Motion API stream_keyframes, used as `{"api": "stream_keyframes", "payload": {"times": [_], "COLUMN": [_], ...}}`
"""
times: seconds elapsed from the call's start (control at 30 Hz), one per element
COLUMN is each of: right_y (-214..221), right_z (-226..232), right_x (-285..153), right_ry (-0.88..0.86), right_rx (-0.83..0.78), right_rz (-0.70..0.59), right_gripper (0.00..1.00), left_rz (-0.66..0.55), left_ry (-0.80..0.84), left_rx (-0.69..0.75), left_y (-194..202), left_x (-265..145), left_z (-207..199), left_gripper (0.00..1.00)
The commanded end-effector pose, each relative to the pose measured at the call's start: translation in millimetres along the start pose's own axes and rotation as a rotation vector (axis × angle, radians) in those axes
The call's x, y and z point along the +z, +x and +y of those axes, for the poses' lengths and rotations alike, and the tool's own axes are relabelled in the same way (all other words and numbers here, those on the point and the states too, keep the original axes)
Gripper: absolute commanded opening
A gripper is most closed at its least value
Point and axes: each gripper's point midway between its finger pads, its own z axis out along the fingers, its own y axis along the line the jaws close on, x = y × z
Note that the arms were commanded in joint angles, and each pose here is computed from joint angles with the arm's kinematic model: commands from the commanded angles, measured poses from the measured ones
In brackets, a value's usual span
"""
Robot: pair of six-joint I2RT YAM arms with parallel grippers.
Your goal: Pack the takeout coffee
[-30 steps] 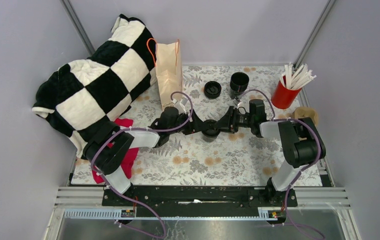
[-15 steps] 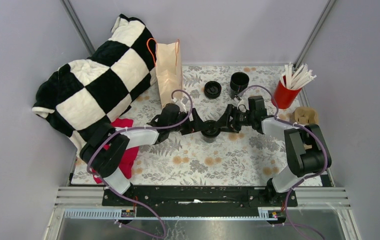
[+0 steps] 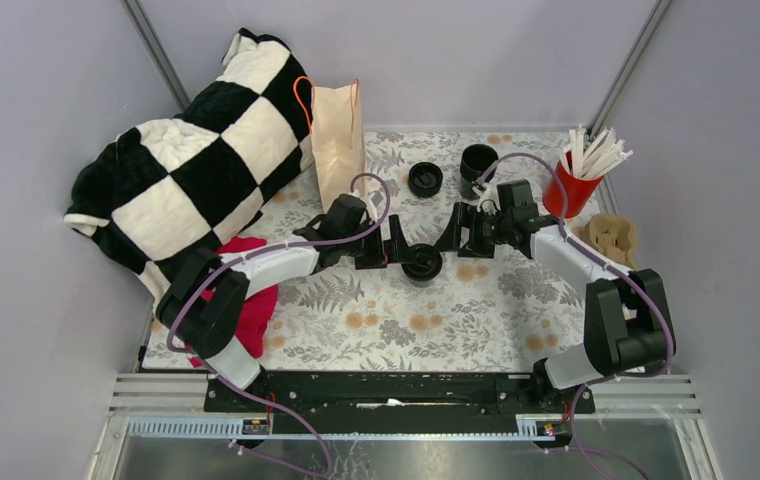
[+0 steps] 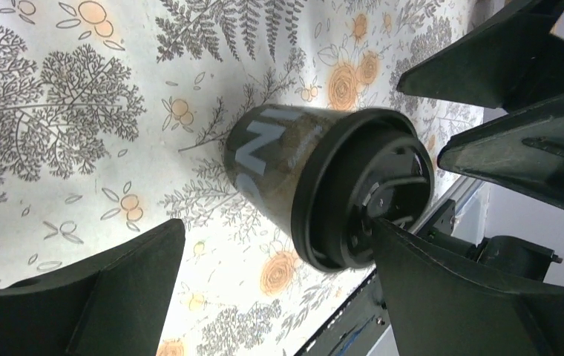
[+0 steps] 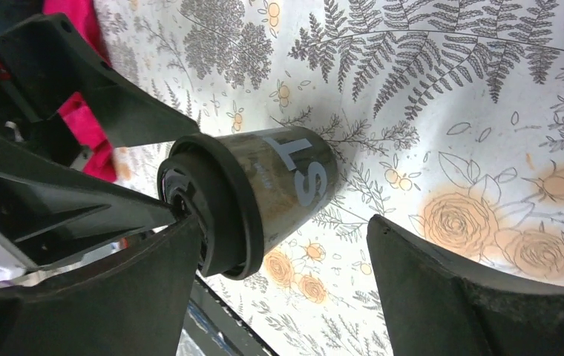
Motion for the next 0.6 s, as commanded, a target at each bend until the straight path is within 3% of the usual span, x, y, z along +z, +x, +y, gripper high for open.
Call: {"api": "stream_keyframes", "payload": {"times": [0.0,0.27,0.57], "right_y": [-6.2,-6.0,-8.0], "right_z": [12.1,35.5,59.0], "right_x": [-18.8,-24.7,-2.5], "right_ry": [0.149,0.284,0.392], "right_rx": [-0.199,-0.382,-0.585], "right_rz": [-0.036,-0.044,0.028], "right_gripper": [0.89,0.96,0.99], "left_rz": [-0.041,-0.101,-0.299], "left_ry": [0.027,0.030,-0.055], "left_rx": [0.068,0.139,0.322], "left_y": [-22.5,-42.1,-76.0], "left_x": [-28.9,-62.3,-138.2], "left_z": [-26.2,-46.8,-69.0], "left_gripper": [0.99,0.99,0.99]}}
